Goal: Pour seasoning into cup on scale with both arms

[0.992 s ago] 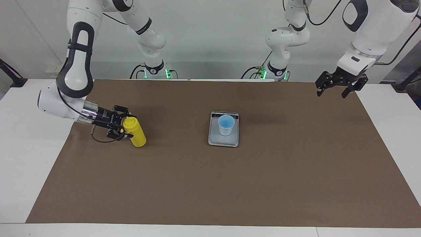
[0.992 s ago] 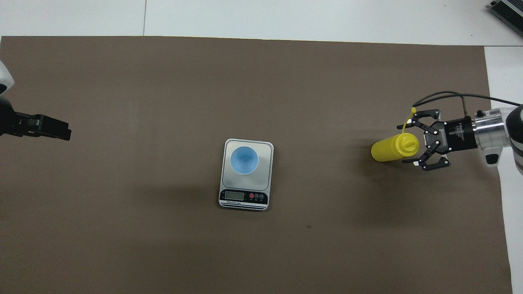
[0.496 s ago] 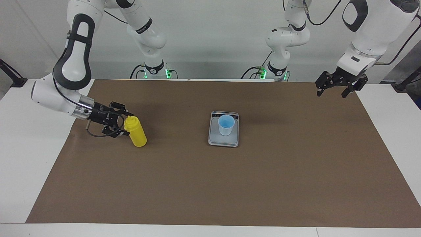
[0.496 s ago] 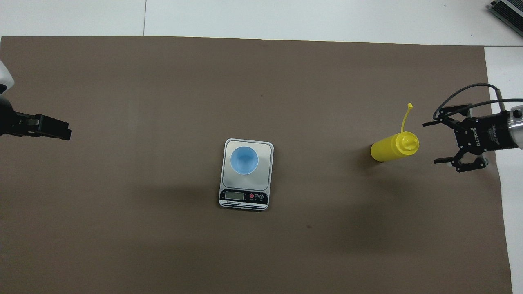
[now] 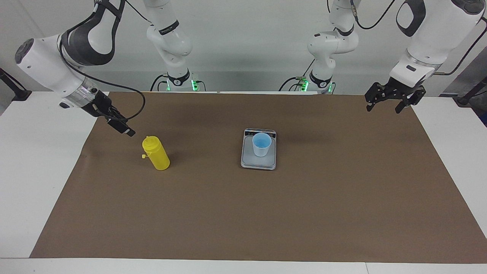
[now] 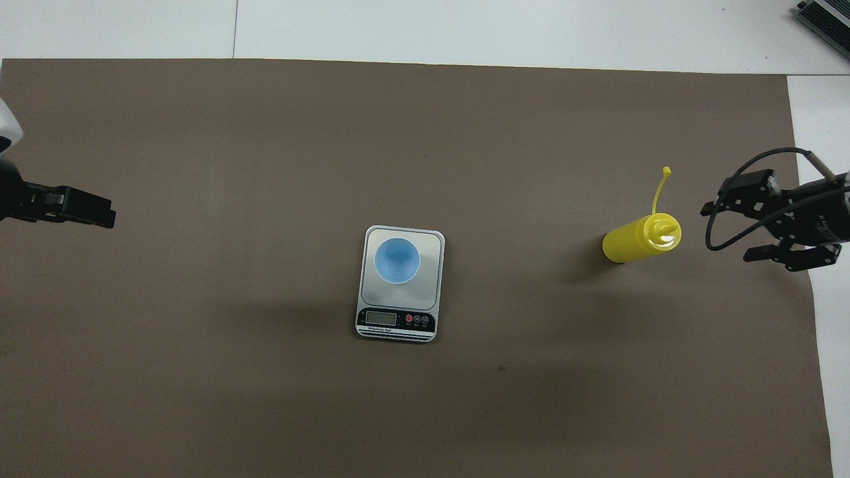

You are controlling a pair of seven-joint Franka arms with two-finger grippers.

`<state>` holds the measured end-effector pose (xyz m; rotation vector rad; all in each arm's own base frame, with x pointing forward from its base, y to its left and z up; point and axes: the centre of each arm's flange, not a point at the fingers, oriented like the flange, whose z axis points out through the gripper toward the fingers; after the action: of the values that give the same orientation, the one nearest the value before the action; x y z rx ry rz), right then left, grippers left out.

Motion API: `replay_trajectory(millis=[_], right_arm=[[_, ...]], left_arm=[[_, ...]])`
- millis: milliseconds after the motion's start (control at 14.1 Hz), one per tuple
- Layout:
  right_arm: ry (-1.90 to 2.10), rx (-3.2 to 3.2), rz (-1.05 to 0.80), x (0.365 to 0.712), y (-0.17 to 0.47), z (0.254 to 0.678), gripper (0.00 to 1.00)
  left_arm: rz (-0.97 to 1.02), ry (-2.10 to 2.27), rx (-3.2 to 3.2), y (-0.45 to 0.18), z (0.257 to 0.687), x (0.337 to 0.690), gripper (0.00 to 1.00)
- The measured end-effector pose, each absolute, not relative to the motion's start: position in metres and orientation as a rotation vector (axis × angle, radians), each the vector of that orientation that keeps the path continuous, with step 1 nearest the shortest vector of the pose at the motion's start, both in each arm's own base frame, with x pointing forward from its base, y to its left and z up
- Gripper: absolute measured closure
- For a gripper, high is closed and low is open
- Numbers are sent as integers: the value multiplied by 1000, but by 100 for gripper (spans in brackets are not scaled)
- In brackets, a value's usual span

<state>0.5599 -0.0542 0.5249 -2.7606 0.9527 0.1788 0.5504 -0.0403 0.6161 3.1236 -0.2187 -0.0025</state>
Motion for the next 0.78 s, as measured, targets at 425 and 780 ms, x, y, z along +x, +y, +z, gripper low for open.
replay_trajectory(millis=[425,780], right_arm=[[558,-3123,49,561,69,544,0],[443,-3128,-89,570,76,585,0]], left_arm=[[-2,-219,3124,-40,616,550,0],[-2,-219,3124,-40,616,550,0]])
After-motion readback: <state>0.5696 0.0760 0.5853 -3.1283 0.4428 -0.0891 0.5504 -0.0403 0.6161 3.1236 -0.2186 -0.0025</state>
